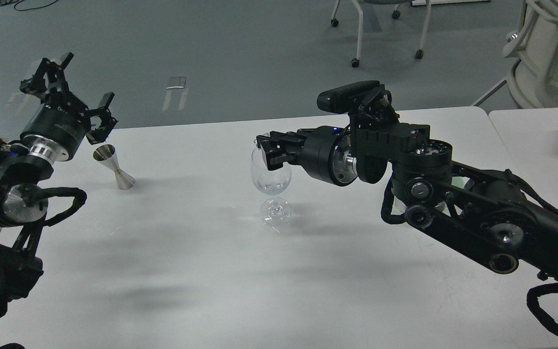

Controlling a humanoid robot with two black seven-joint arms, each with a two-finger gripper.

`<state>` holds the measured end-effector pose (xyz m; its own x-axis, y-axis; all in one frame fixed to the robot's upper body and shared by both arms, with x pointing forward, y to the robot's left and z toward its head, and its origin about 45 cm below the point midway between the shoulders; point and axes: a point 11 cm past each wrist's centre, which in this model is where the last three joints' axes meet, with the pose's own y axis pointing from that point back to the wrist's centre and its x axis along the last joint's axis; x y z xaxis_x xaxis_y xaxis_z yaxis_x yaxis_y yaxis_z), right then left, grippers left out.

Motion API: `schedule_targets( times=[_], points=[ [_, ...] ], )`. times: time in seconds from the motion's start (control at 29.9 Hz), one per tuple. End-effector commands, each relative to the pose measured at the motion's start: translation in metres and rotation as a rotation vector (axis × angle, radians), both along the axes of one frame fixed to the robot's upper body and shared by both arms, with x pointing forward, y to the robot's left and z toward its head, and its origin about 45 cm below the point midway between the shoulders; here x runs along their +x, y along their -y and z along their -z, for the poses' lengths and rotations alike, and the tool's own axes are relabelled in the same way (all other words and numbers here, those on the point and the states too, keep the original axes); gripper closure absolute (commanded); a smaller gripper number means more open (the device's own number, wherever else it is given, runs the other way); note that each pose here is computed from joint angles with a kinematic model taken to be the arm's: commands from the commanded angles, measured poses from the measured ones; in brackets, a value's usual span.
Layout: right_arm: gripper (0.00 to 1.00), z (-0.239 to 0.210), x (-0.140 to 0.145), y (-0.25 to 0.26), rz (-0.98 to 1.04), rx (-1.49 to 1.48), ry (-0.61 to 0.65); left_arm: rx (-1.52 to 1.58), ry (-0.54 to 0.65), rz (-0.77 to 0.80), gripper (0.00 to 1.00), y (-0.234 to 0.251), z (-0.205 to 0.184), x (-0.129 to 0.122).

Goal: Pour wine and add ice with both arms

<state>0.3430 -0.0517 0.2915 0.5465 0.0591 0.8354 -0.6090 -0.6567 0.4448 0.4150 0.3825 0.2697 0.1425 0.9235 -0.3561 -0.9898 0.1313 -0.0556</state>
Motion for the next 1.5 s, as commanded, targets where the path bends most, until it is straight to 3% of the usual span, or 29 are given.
schedule_targets(
  times=[0.0, 0.4, 0.47, 0.5, 0.87, 1.1, 1.27, 1.47],
  points=[
    [0.65, 0.000, 0.000, 0.000, 0.001, -0.001, 0.001, 0.002, 0.001, 0.000, 0.01, -0.001, -0.001, 0.000],
    [0.61, -0.006, 0.002, 0.002, 0.006, 0.012, 0.011, 0.002, 0.002, 0.001, 0.01, 0.000, -0.001, 0.000],
    [0.25, -0.016, 0.007, 0.002, 0.018, 0.038, 0.024, 0.002, 0.003, -0.001, 0.01, -0.001, -0.001, 0.000],
    [0.01, -0.029, 0.014, 0.006, 0.047, 0.078, 0.037, 0.002, 0.002, 0.000, 0.01, -0.001, -0.001, 0.000],
    [0.00, -0.116, 0.046, 0.041, 0.198, 0.491, 0.052, -0.004, 0.000, -0.003, 0.01, 0.001, 0.000, 0.000],
    [0.00, -0.139, 0.060, 0.075, 0.232, 0.863, -0.146, -0.005, -0.010, -0.008, 0.01, 0.000, 0.004, -0.001],
    [0.00, -0.157, 0.072, 0.116, 0.326, 1.123, -0.181, -0.018, -0.012, -0.005, 0.01, 0.003, 0.007, -0.001],
    [0.00, -0.137, 0.103, 0.181, 0.452, 1.435, -0.343, 0.002, -0.015, -0.007, 0.01, -0.004, 0.005, 0.001]
  ],
)
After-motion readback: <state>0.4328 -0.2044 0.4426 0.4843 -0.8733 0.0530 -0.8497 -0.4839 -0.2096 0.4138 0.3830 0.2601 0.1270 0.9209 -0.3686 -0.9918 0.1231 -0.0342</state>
